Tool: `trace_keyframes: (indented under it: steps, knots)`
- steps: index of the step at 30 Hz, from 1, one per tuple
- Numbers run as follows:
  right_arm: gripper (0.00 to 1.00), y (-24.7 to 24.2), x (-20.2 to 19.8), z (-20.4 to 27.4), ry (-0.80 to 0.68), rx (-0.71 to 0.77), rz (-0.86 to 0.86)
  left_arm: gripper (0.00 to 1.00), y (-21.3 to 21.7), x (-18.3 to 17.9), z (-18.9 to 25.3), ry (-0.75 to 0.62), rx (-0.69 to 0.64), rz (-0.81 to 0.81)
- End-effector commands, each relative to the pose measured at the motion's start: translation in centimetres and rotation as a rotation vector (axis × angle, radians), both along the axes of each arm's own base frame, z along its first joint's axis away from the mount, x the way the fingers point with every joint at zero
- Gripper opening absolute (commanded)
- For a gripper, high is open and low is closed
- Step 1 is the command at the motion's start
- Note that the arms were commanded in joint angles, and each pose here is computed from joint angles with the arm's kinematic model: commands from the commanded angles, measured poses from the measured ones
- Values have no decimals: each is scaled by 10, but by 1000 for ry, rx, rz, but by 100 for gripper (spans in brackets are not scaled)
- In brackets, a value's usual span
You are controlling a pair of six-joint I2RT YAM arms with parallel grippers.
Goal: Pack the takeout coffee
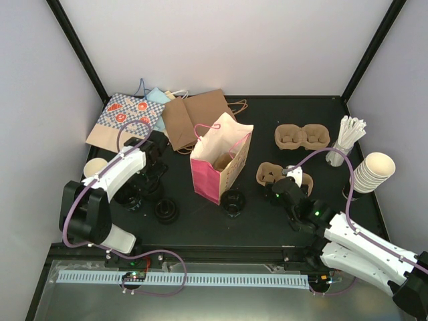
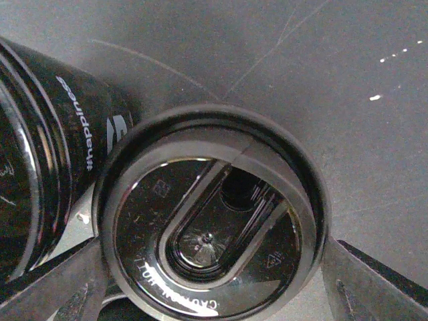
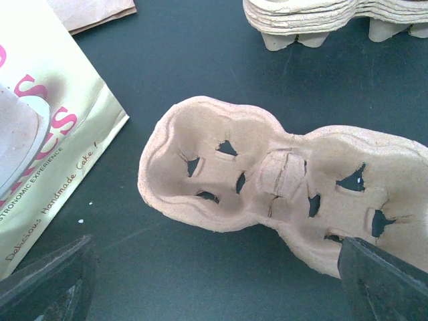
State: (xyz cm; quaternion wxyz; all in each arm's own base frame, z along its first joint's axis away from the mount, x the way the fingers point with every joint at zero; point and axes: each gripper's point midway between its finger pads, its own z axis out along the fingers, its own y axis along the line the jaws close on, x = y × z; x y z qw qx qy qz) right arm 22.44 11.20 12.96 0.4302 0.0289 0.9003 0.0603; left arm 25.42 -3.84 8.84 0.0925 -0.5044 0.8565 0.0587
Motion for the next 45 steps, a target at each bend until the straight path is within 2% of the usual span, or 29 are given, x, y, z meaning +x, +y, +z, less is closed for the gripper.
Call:
trace_keyframes:
  steps: [1,14,38,45]
  knots:
    - [100,0,3,3,-19,11,-7,87,2,9,11,-43,-13,3]
    - [100,1,3,2,-16,7,-4,76,-2,15,8,-51,-39,-17]
    - [100,1,3,1,-12,5,-3,76,-1,10,45,-104,-50,-31]
    - [100,1,3,1,-12,3,-4,75,-19,19,71,-173,-88,-183]
